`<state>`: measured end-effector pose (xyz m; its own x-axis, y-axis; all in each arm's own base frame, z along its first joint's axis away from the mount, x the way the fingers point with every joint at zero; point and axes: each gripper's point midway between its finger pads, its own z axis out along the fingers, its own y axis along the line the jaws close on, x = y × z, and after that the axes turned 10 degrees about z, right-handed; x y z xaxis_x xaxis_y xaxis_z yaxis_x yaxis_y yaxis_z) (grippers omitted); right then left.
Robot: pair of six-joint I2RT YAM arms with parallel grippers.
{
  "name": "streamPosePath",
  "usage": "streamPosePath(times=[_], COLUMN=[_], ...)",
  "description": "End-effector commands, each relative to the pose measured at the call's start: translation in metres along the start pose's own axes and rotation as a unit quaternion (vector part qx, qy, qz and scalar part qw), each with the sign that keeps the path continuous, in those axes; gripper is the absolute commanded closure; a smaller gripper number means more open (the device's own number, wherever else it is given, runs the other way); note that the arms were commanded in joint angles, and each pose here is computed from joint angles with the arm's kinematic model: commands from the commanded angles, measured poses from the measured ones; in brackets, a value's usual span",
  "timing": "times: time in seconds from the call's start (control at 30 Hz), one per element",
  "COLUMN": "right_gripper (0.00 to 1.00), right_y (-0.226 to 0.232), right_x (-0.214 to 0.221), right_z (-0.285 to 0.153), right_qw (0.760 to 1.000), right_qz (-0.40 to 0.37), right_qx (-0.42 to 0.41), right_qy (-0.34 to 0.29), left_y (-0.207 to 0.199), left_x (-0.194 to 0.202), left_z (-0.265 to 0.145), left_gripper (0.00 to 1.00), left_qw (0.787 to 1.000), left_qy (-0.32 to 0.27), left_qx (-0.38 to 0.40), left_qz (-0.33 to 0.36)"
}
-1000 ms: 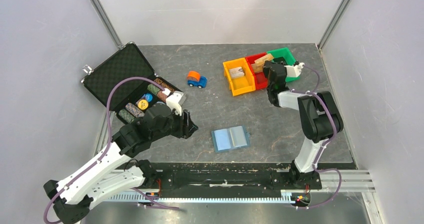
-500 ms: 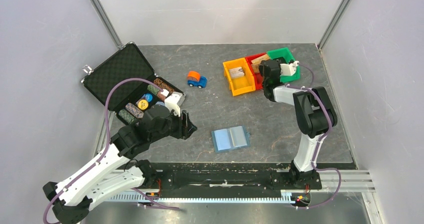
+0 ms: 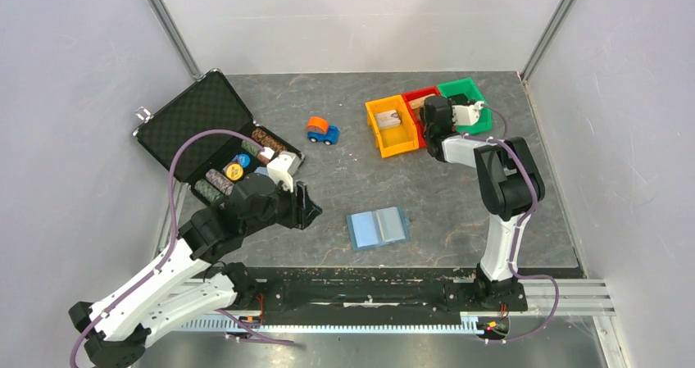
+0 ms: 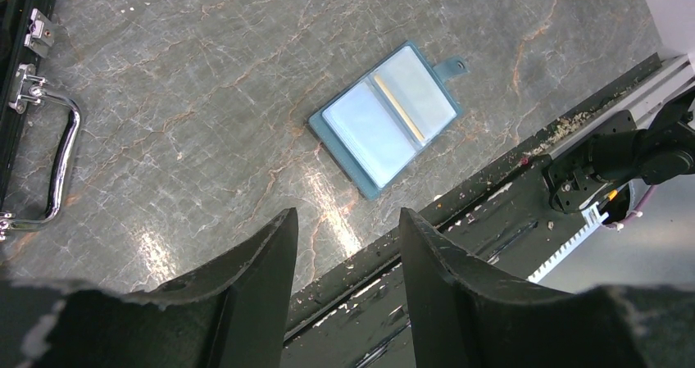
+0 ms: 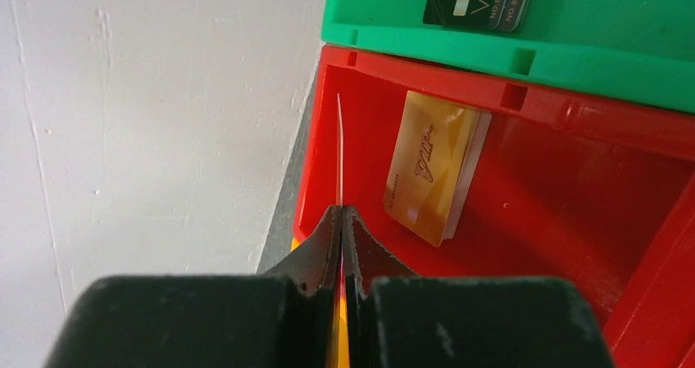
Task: Take the credit cards out of the card holder
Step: Place the credit card in the storage box.
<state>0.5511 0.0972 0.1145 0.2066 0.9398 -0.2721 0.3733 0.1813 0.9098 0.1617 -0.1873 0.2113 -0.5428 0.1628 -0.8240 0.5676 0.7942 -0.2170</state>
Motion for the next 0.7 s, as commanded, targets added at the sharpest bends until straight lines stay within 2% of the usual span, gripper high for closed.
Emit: streamPosePath(times=[0.0,0.17,0.2,0.23,0.43,0.67], right_gripper=[1.00,1.00,1.00,1.00,1.00,0.95], right_y=[0.007,0.005,0.003,0.001,-0.005,-0.007], right_x=[0.002,0.006,0.007,0.008,0.011,0.020], right_z=[0.006,0.011,0.011,0.011,0.016,0.023], right_qw=[1.000,1.000,1.000,1.000,0.999,0.999], right_qz=[0.020,0.018,0.019,0.019,0.014,0.006], right_qx=[0.008,0.014,0.018,0.019,0.034,0.042], right_qy=[-0.014,-0.015,-0.014,-0.013,-0.013,-0.003], left_y=[0.003,0.003,0.000,0.003,0.004,0.005], left_x=[-0.007,-0.008,-0.008,-0.008,-0.009,-0.010], left_z=[0.000,-0.001,-0.001,-0.002,-0.002,-0.004], left_gripper=[0.44,0.44,0.44,0.44,0.44,0.44], left_qw=[1.000,0.999,1.000,0.999,0.999,0.999], left_qy=[-0.017,-0.020,-0.020,-0.021,-0.024,-0.029], left_qx=[-0.005,-0.005,-0.004,-0.006,-0.007,-0.008], left_qz=[0.025,0.025,-0.010,0.024,0.024,0.023])
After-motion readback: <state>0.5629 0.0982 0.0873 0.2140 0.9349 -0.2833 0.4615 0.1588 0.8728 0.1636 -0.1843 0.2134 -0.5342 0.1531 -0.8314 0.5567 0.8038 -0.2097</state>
